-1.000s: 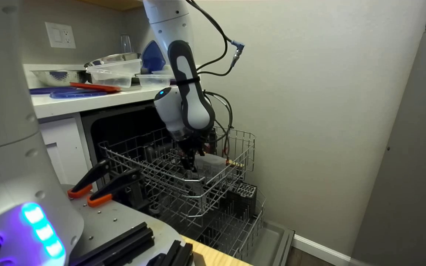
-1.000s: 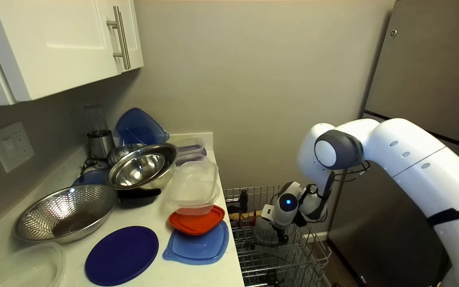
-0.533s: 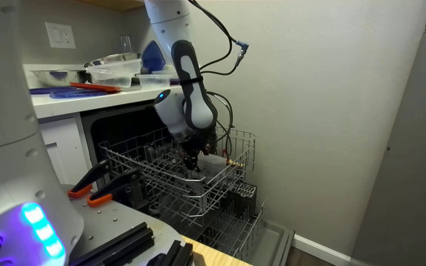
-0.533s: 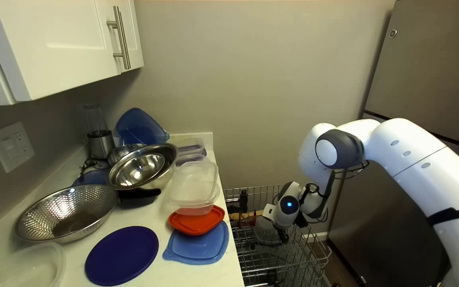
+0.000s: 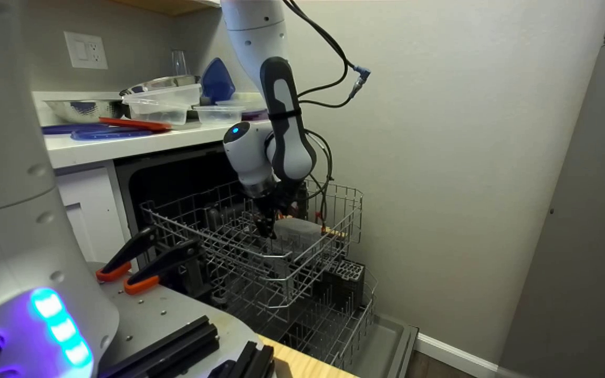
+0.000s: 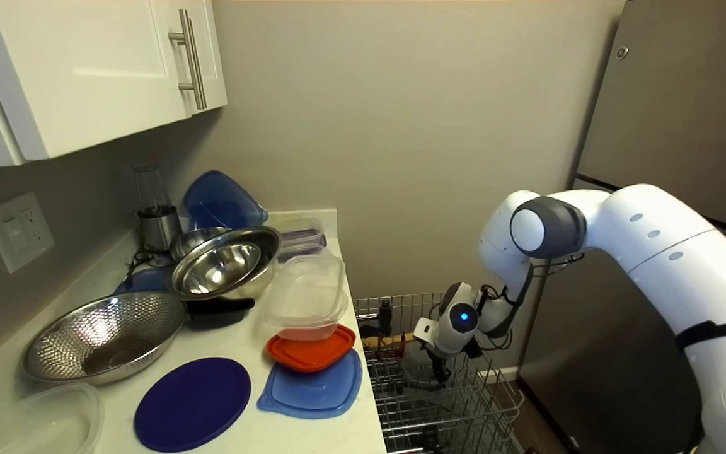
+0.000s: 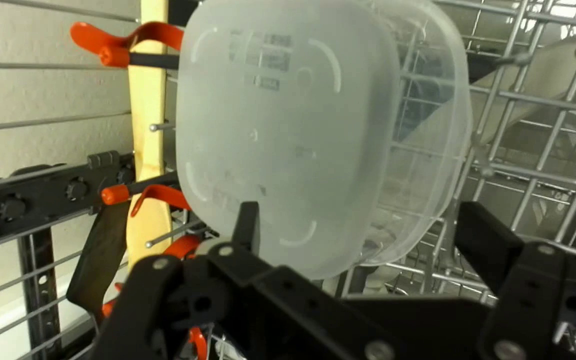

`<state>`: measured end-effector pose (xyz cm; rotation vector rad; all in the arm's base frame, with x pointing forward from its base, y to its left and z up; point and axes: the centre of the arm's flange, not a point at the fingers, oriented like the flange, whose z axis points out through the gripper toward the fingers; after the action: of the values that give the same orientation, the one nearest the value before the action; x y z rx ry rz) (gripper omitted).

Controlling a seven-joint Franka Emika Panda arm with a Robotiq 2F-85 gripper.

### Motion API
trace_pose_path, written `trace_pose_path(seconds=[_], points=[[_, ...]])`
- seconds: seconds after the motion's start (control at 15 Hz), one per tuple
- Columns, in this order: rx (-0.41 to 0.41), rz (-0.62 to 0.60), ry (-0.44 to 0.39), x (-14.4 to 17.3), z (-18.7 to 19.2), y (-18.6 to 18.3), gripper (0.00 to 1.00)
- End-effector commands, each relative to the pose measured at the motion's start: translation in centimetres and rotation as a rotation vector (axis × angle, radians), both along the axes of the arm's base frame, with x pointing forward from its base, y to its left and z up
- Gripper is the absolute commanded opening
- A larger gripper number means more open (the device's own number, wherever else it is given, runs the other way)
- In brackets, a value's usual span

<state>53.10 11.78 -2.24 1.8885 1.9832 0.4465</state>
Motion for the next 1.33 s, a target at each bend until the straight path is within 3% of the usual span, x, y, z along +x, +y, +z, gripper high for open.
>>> trace_pose_path(seconds=[0.0, 0.27, 0.87, 1.27], points=[[0.011, -0.01, -0.003, -0.5, 0.9, -0.7, 1.0], [-0.015, -0.037, 0.016, -0.5, 0.0, -1.3, 1.0], [-0.075, -0.045, -0.059, 0.6, -1.0, -2.2, 1.0], [-0.019, -0.011, -0.069, 1.2, -1.1, -1.9, 1.0]])
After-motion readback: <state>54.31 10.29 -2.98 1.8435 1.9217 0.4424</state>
